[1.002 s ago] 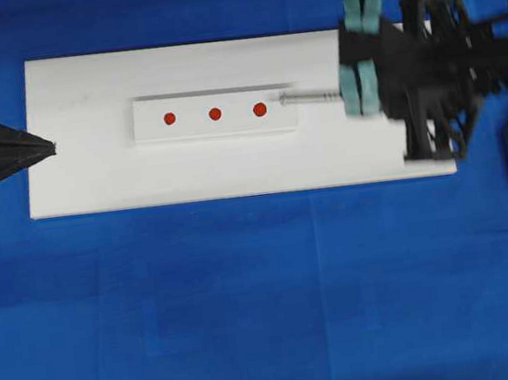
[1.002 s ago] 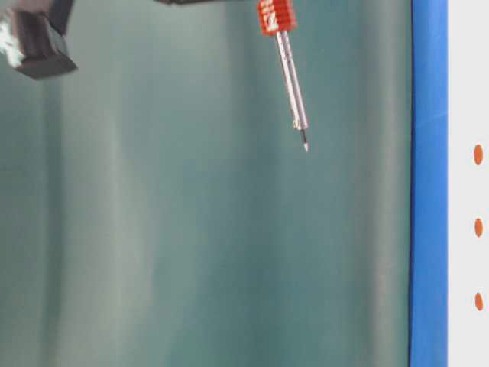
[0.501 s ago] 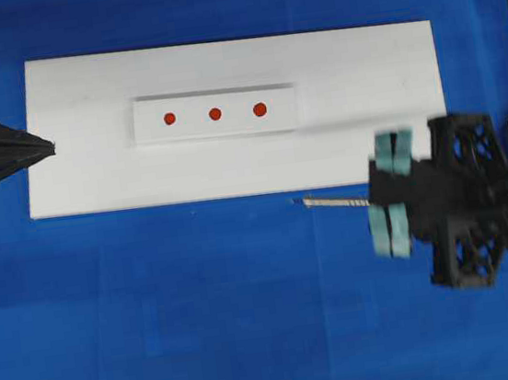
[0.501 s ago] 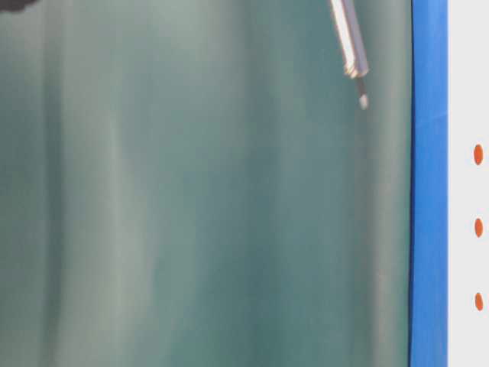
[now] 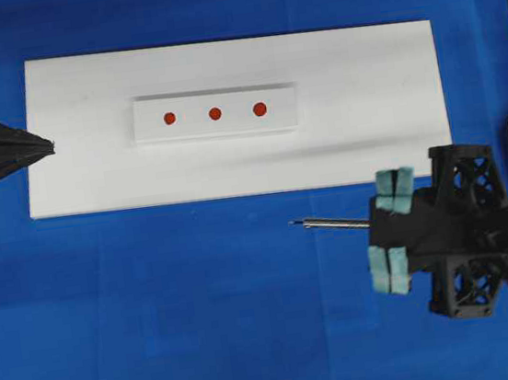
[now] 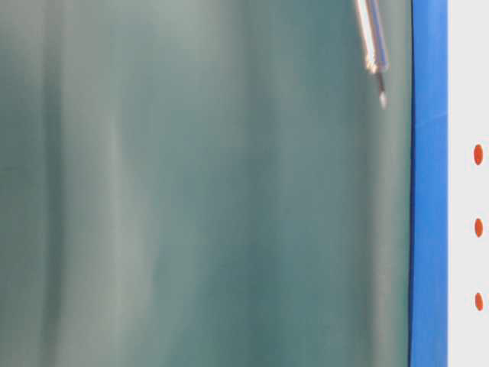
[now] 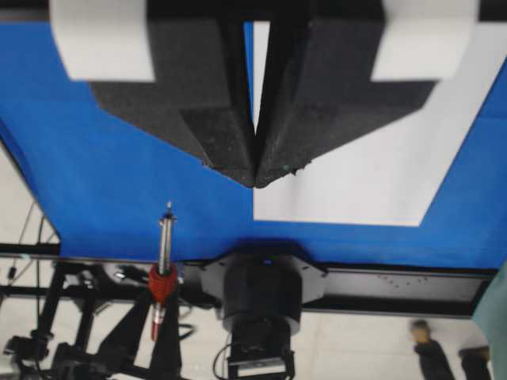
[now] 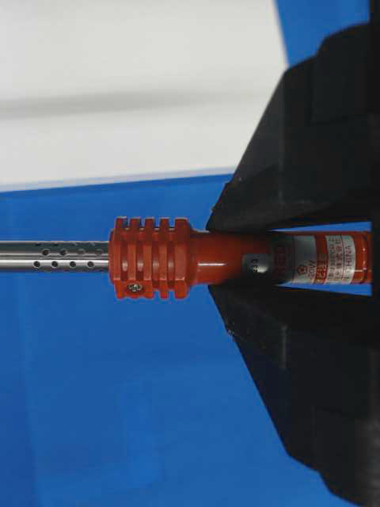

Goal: Touch the tip of the soldering iron to the mark.
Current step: 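Carry the iron down to its spot on the blue table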

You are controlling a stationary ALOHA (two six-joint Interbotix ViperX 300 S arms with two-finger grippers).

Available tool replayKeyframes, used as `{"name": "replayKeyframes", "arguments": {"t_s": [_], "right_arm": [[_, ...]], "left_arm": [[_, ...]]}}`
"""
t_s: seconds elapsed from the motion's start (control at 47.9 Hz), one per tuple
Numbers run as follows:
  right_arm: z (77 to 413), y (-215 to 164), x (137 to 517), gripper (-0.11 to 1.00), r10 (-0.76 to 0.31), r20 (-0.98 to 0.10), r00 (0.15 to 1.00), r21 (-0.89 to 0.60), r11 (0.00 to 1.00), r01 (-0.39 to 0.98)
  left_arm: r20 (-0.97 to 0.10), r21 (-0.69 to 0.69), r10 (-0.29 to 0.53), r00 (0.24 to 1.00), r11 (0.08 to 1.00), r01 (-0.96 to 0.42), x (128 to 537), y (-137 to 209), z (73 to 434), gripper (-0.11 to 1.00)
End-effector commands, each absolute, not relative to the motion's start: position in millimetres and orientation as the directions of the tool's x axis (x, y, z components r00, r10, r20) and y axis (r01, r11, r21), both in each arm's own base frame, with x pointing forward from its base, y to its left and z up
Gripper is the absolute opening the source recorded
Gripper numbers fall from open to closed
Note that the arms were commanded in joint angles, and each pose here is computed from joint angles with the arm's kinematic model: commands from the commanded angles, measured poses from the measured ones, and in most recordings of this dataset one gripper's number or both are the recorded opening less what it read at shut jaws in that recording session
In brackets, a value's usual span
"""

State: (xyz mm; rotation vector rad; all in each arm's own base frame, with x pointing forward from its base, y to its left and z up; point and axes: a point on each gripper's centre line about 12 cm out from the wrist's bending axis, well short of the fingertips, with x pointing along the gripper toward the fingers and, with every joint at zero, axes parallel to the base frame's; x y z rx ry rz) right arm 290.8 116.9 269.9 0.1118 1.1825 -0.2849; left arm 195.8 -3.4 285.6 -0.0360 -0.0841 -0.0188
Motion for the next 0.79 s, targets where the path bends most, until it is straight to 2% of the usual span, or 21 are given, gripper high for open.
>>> {"name": "replayKeyframes", "arguments": {"t_s": [0.0,0.522,0.772], "right_arm": [[282.6,118.6,304.0,0.06,-0.146,-0.906,0.398,-0.034,0.961,0.276],[278.9,118.4,402.2,0.06,-0.123,-0.864,0.488,-0.033,0.982,0.189],[276.3,118.7,430.7,0.06,-0.122,-0.859,0.497,-0.048,0.986,0.159]], "left_arm": [[0.101,-0.037,-0.019,0.995,0.999,0.023,197.1,-3.7,290.8,0.00],[0.101,-0.035,-0.018,0.995,0.999,0.021,197.1,-3.4,290.8,0.00],[0.096,-0.035,-0.019,0.995,0.999,0.023,196.8,-3.7,290.0,0.00]]}}
